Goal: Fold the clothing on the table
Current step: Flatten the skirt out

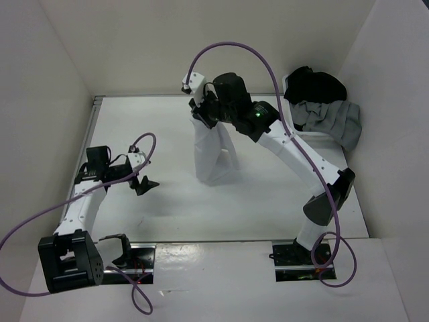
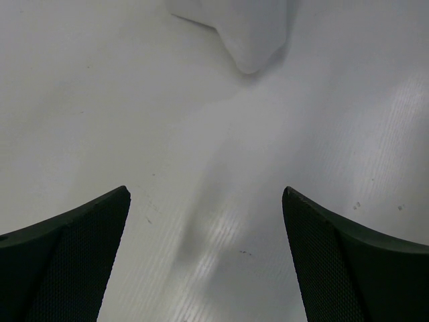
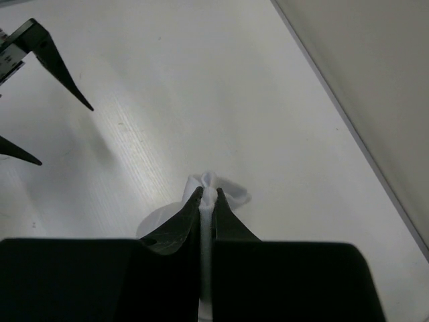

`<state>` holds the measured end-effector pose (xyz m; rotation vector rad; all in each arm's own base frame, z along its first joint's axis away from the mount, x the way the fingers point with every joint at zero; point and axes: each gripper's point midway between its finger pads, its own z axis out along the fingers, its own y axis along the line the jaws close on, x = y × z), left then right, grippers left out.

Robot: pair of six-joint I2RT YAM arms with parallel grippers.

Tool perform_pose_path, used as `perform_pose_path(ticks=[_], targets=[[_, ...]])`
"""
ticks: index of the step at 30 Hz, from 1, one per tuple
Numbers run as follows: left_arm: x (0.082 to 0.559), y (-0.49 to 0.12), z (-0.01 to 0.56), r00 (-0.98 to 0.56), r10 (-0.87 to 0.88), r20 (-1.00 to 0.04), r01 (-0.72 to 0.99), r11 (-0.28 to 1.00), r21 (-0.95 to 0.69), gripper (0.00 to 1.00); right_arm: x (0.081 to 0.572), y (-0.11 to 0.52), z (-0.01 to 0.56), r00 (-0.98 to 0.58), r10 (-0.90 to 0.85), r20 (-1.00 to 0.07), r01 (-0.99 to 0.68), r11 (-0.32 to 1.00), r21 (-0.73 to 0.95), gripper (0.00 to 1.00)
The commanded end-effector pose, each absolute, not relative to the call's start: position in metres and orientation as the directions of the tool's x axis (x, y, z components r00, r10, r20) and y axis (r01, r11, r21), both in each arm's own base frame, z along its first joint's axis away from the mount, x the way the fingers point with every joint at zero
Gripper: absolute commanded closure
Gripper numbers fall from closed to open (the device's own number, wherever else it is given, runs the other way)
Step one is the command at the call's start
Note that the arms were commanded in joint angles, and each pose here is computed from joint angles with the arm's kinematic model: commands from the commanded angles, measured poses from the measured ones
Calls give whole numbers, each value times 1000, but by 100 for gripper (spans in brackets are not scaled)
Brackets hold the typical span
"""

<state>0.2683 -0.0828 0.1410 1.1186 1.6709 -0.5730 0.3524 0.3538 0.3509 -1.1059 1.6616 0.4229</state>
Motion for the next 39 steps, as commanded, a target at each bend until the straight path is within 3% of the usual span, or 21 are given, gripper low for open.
perform_pose_path(ticks=[1,5,9,16,21,32,39], targets=[[276,-94,166,54,329,-943,907,379,184,0,336,356,388,29,-388,-921,-848,479,-228,100],[277,-92,159,11,265,-964,928,357,109,0,315,358,385,57,-414,-909,-890,392,-235,100],[277,-88,147,-30,233,-972,941,334,51,0,272,369,390,118,-402,-908,-956,201,-213,100],[278,-88,140,-93,142,-986,954,295,-47,0,249,382,384,144,-430,-891,-965,140,-223,100],[281,-97,149,-42,136,-990,967,257,-6,0,220,406,379,158,-428,-890,-981,38,-192,100],[264,-126,194,97,122,-988,979,169,117,0,197,430,372,187,-442,-877,-982,-54,-183,99],[248,-141,208,105,129,-986,986,112,120,12,197,430,372,187,-442,-877,-982,-54,-183,99]])
